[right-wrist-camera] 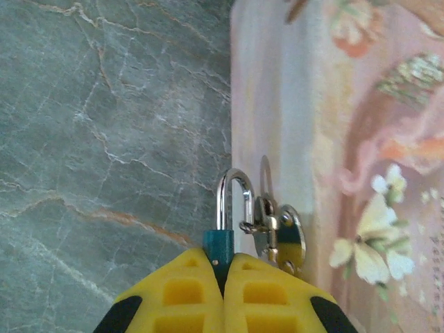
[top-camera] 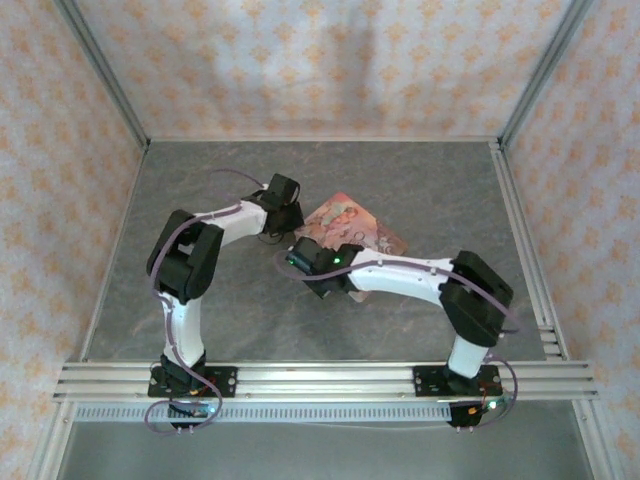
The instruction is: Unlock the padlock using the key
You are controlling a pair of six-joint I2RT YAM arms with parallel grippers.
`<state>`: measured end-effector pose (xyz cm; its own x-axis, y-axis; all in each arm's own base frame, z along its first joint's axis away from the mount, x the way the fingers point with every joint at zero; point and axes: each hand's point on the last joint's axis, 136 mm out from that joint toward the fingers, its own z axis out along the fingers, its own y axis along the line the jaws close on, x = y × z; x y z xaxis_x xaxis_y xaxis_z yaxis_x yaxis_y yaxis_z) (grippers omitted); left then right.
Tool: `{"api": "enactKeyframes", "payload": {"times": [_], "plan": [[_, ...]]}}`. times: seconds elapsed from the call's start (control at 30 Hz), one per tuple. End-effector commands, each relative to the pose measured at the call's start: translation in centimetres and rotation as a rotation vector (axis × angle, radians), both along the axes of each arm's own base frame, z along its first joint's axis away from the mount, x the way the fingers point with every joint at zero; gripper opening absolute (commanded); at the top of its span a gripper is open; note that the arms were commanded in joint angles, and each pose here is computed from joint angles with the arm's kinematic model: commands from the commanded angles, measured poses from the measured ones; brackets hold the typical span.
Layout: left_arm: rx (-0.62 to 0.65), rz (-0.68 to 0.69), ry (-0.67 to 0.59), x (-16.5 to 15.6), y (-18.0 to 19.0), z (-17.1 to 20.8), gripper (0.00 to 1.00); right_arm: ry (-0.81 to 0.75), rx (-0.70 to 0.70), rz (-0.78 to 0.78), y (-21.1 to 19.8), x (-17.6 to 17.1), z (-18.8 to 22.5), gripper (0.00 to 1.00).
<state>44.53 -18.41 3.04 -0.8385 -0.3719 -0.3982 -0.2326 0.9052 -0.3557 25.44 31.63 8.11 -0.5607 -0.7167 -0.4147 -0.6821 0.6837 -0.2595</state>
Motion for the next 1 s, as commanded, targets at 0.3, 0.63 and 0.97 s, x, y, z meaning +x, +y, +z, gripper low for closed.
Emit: {"api": "enactKeyframes", "payload": {"times": [0.3,0.63,0.97], "plan": [[-0.011,-0.033,0.047,-3.2,-0.7,-0.8,0.0,-0.031,0.208,-0.111,4.2,2.8,4.5,0.0],[0.006,0.12,-0.048,-4.2,5.4,2.6,0.16,-0.031,0.342,-0.154,1.1,0.1,4.9,0.0],[0.059,0.223,-0.174,-8.7,9.8,8.1,0.39,0.013,0.469,-0.15,3.4,1.1,4.0,0.0]]}}
